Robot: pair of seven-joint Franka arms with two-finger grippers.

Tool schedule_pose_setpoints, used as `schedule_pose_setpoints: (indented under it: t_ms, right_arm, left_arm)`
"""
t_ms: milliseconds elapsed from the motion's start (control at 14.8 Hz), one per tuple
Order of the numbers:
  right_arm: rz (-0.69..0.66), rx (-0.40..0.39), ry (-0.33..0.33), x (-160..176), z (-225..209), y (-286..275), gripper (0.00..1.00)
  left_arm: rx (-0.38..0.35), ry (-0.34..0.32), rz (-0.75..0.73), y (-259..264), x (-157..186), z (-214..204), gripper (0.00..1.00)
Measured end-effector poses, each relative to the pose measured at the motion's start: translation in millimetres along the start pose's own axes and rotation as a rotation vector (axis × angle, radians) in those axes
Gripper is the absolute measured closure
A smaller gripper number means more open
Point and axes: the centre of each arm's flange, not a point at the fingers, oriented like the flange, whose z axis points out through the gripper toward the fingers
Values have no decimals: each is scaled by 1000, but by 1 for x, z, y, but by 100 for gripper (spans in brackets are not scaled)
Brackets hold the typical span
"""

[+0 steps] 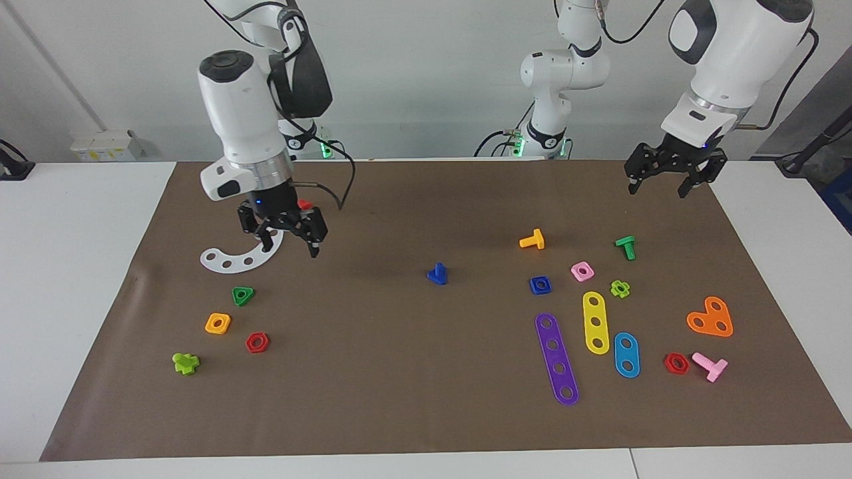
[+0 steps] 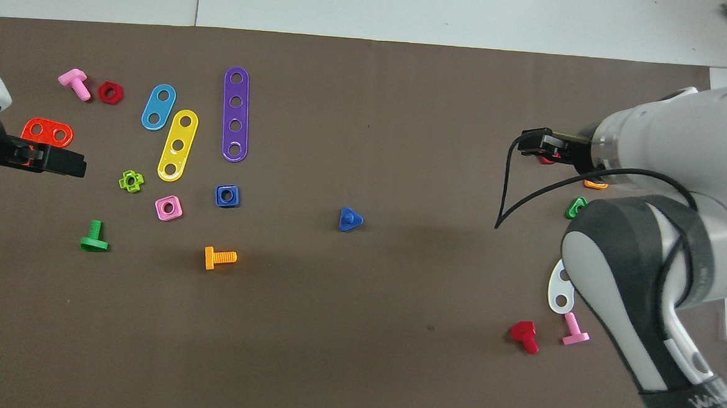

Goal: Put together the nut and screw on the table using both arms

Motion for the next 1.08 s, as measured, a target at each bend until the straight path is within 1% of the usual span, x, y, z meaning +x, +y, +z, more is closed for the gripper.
schedule_pose_setpoints:
  t_ms: [337, 539, 674, 809, 876, 1079]
  right_arm:
    - [-84, -43, -136, -5, -48, 99, 0]
    - [-80, -50, -194, -9, -57, 144, 0]
    - [-65, -53, -210, -10, -58, 154, 0]
    - [-64, -54, -213, -13, -65, 155, 0]
    - [-65, -54, -213, -15, -75, 155, 0]
    - [-79, -80, -191, -15, -125, 150, 0]
  left_arm:
    - [-3, 9, -11, 32, 4, 61, 0]
    - [-9, 20, -39, 65, 13, 108, 0]
    - [-14, 35, -57, 83, 20, 137, 0]
    - [-17, 47, -67, 90, 22, 160, 0]
    - [-17, 49, -70, 90, 21, 167, 0]
    - [-20, 63, -83, 93, 16, 187, 0]
